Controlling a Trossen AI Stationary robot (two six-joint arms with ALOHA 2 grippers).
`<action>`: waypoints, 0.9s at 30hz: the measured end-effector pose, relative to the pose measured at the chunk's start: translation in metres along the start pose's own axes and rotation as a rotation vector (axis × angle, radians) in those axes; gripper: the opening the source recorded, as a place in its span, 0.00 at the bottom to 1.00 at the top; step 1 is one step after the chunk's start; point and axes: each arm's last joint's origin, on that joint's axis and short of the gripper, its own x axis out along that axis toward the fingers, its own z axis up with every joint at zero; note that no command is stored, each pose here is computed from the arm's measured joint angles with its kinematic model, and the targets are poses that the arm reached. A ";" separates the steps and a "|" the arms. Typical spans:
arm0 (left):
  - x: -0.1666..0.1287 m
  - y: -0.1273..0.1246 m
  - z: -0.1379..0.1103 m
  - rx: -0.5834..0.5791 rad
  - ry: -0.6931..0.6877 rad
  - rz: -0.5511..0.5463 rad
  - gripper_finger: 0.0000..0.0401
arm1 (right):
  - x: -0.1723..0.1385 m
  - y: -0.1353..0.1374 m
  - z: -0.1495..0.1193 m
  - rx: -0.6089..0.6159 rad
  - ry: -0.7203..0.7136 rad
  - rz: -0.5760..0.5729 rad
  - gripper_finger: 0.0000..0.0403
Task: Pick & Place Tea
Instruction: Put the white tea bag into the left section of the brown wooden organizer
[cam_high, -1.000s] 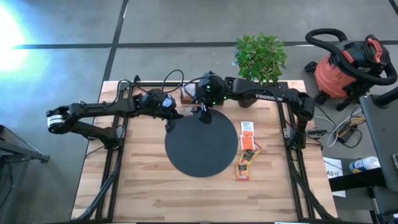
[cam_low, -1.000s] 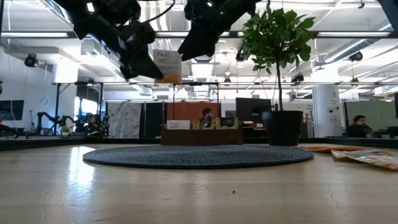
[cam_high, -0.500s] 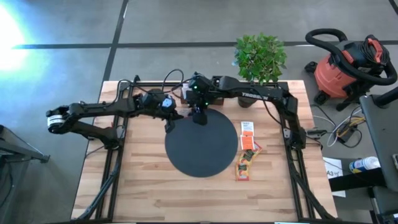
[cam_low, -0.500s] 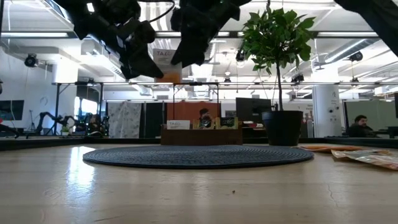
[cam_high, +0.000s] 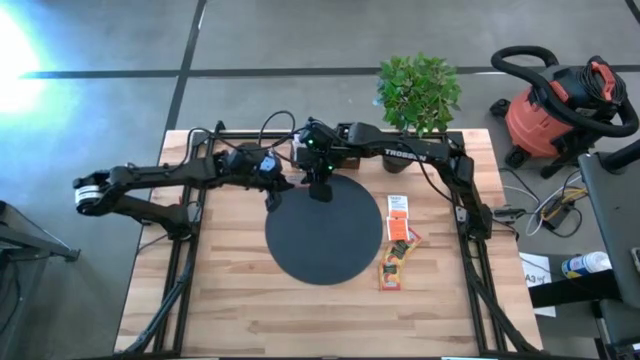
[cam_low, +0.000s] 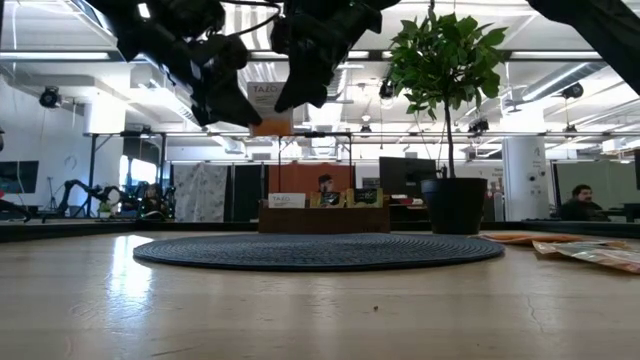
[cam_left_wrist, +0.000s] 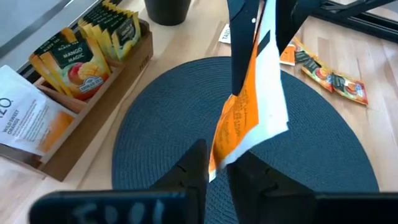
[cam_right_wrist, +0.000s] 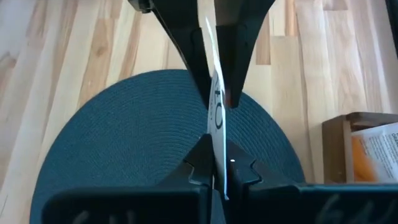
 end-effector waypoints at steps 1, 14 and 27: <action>0.000 0.000 0.000 -0.004 -0.001 0.000 0.15 | 0.000 0.000 0.000 0.002 0.000 0.000 0.02; -0.035 -0.005 0.014 0.032 -0.102 0.012 0.23 | 0.002 -0.001 -0.002 0.007 0.029 -0.067 0.02; -0.010 -0.001 0.022 0.078 -0.048 0.020 0.21 | 0.004 0.007 -0.002 0.015 0.040 -0.061 0.02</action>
